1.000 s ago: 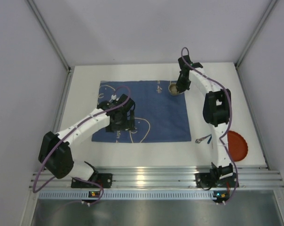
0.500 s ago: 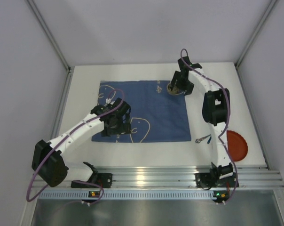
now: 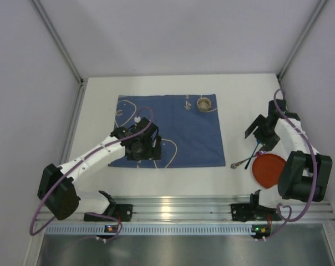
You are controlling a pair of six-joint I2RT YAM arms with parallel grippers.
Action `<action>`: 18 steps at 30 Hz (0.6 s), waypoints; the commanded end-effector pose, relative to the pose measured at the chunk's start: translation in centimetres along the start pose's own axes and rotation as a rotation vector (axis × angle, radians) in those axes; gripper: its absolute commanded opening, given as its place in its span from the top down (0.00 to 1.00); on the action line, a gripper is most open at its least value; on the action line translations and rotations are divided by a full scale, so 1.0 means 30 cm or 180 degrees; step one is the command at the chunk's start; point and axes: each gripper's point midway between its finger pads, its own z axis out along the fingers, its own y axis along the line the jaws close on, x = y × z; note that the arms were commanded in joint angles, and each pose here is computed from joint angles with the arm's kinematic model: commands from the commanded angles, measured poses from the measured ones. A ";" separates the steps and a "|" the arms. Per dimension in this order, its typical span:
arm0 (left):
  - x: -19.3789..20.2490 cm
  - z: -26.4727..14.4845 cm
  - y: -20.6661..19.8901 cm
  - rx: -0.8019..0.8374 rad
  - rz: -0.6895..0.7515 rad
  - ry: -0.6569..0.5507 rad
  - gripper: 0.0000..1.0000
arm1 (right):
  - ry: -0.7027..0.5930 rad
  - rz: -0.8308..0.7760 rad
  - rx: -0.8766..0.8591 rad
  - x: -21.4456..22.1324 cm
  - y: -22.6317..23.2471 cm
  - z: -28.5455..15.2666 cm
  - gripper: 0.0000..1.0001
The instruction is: Set the dinner table for one person
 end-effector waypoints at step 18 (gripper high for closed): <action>0.104 -0.052 0.036 0.0151 -0.0139 -0.0170 0.03 | 0.0797 0.0141 0.0042 0.272 -0.104 0.184 0.37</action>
